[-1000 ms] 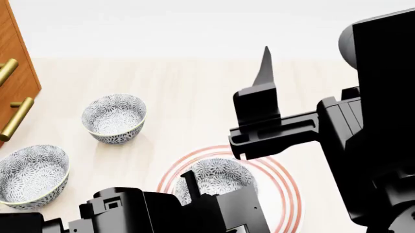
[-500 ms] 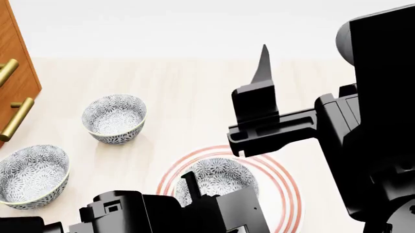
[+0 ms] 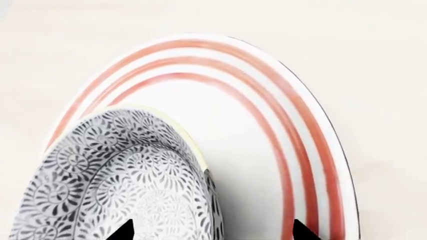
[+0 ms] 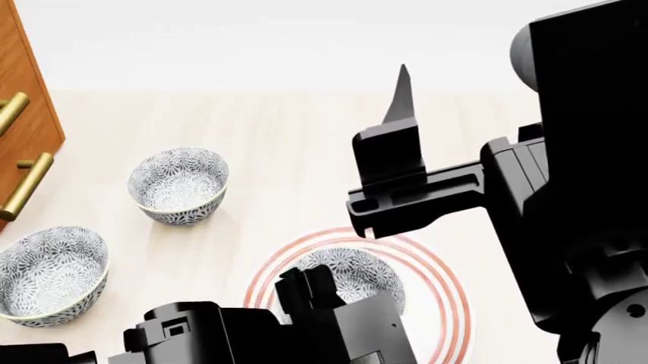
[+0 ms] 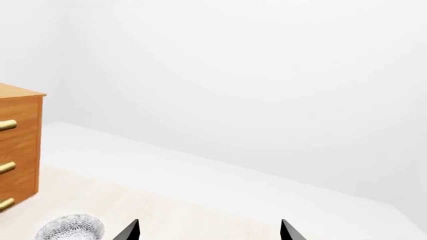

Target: Put the bowl at the front on the plate.

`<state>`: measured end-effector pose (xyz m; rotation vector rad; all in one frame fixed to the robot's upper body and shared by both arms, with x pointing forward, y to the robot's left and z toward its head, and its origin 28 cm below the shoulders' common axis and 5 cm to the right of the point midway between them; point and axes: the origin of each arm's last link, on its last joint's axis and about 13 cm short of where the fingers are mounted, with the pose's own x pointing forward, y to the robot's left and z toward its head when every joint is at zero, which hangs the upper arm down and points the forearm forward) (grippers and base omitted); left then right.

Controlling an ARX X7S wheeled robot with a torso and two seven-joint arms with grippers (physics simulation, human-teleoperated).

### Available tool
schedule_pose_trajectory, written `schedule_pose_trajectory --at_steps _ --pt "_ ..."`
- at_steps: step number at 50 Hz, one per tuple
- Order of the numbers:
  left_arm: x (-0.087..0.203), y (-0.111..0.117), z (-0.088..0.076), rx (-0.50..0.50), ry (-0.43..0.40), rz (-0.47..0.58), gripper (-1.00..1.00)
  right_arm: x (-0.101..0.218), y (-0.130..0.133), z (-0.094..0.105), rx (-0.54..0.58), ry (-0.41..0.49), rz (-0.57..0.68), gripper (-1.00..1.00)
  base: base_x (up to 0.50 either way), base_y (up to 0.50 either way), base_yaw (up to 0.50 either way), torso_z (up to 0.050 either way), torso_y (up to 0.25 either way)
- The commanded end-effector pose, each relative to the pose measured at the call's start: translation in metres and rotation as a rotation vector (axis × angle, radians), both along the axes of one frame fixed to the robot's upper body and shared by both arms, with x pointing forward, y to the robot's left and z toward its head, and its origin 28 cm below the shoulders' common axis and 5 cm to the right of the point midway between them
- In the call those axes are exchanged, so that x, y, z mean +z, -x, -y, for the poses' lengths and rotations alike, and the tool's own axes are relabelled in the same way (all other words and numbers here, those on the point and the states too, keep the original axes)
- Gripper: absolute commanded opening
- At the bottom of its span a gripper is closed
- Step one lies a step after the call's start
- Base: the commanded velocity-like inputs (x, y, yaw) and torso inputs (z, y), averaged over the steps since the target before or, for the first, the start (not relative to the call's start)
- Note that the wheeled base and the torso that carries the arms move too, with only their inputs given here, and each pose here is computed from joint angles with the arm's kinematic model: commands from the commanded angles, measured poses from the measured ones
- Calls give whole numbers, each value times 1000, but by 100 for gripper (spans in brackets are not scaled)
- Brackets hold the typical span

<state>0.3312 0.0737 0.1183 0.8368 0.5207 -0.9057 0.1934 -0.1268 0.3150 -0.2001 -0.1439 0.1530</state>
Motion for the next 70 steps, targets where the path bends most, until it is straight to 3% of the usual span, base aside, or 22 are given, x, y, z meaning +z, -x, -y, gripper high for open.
schedule_pose_trajectory --at_steps 1,12,23,50,64,70 --pt "-1 -2 -2 11 2 2 100 0 -2 -1 6 1 0 100 0 0 0 0 0" --pt "3 -1 1 7 37 -25 100 1 -2 -2 9 2 1 100 0 0 0 0 0" --pt "26 -2 8 7 169 -146 100 5 -1 -3 15 10 10 100 0 0 0 0 0" --pt "60 -14 9 64 306 -190 100 10 5 -7 18 21 30 100 0 0 0 0 0" --pt "74 -29 0 163 390 -183 100 12 4 -10 38 27 40 100 0 0 0 0 0" --pt "82 -40 -9 284 450 -167 100 12 4 -10 44 28 46 100 0 0 0 0 0"
